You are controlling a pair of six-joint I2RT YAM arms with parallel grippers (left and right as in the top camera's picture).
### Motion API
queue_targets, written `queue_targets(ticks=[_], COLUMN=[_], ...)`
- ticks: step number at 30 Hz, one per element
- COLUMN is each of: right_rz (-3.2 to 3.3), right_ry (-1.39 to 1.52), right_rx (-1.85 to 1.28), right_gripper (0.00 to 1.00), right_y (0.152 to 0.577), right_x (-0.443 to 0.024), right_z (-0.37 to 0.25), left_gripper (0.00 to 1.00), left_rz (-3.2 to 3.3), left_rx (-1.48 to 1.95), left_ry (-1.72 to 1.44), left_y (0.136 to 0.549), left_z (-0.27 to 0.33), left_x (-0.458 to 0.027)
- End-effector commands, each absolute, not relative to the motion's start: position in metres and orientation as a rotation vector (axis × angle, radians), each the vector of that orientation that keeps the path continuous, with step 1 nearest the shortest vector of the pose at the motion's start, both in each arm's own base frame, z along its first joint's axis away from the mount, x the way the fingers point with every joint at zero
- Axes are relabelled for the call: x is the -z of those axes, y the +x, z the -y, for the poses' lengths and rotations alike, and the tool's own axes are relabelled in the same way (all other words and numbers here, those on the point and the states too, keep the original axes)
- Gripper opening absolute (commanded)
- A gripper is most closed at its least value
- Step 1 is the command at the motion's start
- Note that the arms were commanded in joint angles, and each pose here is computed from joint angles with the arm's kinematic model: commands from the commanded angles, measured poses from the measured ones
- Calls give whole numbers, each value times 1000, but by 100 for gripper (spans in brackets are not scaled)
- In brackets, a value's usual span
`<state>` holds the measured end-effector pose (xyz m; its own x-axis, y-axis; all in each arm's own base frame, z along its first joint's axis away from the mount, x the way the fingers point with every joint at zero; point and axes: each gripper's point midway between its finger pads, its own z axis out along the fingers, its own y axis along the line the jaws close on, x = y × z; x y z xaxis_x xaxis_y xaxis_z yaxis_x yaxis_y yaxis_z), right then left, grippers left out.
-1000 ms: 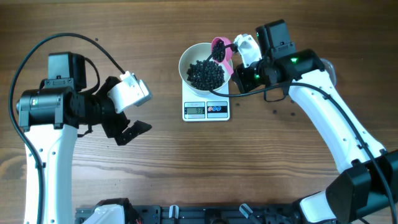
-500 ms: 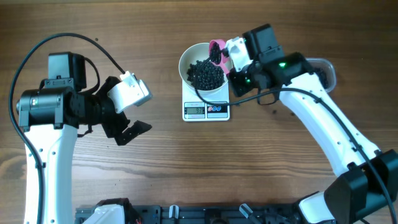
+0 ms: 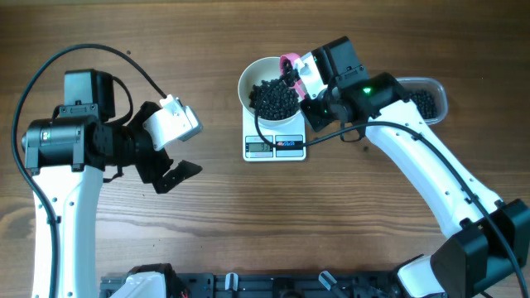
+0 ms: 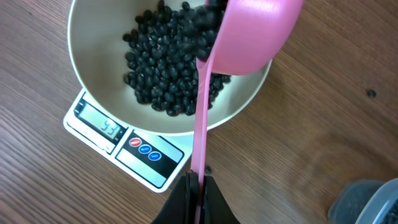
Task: Scoop item into bowl and weigh 150g on scale
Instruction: 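Tilt the scoop with right gripper to pour beans into bowl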
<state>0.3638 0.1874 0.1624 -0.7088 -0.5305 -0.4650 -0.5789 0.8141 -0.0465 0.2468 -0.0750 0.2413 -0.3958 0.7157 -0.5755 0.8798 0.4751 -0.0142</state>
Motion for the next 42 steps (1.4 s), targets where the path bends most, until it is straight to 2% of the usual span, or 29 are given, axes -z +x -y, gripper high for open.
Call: queue_targets(ticks=[1, 5, 18, 22, 27, 34, 38, 42], right_rz=[-2486, -2480, -2473, -2448, -2443, -2406, -2343, -2351], right_ry=[-826, -841, -909, -893, -924, -978, -1033, -1061], right_rx=[-91, 13, 11, 122, 52, 137, 318, 287], right_gripper=[5, 5, 5, 5, 5, 5, 4, 5], right_y=[369, 373, 365, 374, 369, 368, 375, 370], right_x=[-179, -179, -179, -183, -182, -184, -191, -188], right_z=[-184, -175, -187, -175, -187, -189, -180, -185], left_gripper=[100, 100, 100, 100, 100, 100, 100, 100], left_rz=[-2175, -2175, -2175, -2175, -2175, -2175, -2175, -2175], left_rx=[426, 426, 426, 426, 426, 426, 426, 426], left_ry=[1332, 1332, 1332, 1332, 1332, 1332, 1332, 1332], left_y=[248, 248, 248, 248, 248, 248, 248, 248], left_z=[77, 77, 77, 77, 77, 77, 77, 77], left_x=[-251, -251, -251, -251, -251, -251, -251, -251])
